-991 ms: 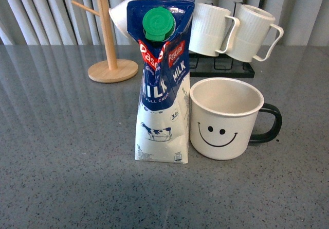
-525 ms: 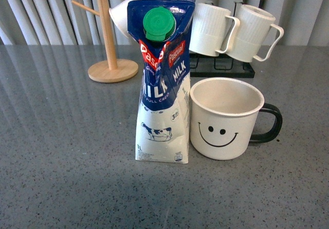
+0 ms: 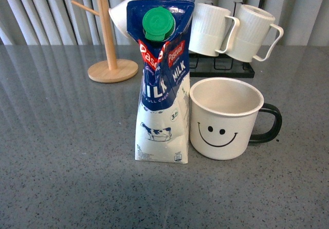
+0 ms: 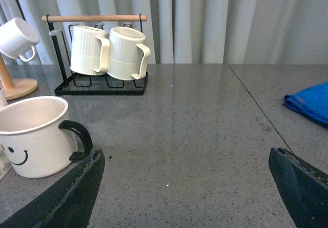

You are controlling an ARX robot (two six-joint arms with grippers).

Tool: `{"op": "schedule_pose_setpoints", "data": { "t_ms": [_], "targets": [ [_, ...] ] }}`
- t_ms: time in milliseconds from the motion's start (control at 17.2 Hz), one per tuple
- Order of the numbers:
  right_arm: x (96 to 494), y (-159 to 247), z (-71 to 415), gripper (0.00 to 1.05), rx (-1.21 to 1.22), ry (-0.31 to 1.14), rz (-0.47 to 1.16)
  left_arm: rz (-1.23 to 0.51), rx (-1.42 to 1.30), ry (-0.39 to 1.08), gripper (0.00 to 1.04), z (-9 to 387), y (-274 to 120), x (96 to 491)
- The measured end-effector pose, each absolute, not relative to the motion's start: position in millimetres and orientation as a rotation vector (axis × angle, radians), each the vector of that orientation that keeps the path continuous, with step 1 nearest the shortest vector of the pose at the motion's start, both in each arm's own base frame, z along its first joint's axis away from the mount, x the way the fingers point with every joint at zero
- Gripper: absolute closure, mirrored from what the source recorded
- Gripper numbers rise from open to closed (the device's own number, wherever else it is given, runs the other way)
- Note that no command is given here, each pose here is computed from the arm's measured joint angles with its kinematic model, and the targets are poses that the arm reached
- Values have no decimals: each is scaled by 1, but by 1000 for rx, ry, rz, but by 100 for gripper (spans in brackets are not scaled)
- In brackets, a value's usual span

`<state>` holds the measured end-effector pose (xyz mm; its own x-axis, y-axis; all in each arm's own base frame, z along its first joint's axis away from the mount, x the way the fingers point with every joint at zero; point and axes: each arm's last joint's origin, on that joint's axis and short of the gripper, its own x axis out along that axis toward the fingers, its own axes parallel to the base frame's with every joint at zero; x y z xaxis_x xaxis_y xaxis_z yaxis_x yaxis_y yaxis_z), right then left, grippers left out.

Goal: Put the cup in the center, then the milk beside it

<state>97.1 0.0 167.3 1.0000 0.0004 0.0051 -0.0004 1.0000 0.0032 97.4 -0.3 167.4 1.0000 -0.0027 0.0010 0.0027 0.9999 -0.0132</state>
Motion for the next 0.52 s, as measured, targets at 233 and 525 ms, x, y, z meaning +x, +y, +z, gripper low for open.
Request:
{"op": "schedule_pose_setpoints", "data": {
  "t_ms": [233, 525],
  "targets": [
    [97, 0, 167, 7, 3, -5, 0, -3, -13, -1, 7, 167, 0, 97],
    [97, 0, 167, 7, 3, -5, 0, -2, -13, -1, 7, 167, 0, 97]
  ]
}}
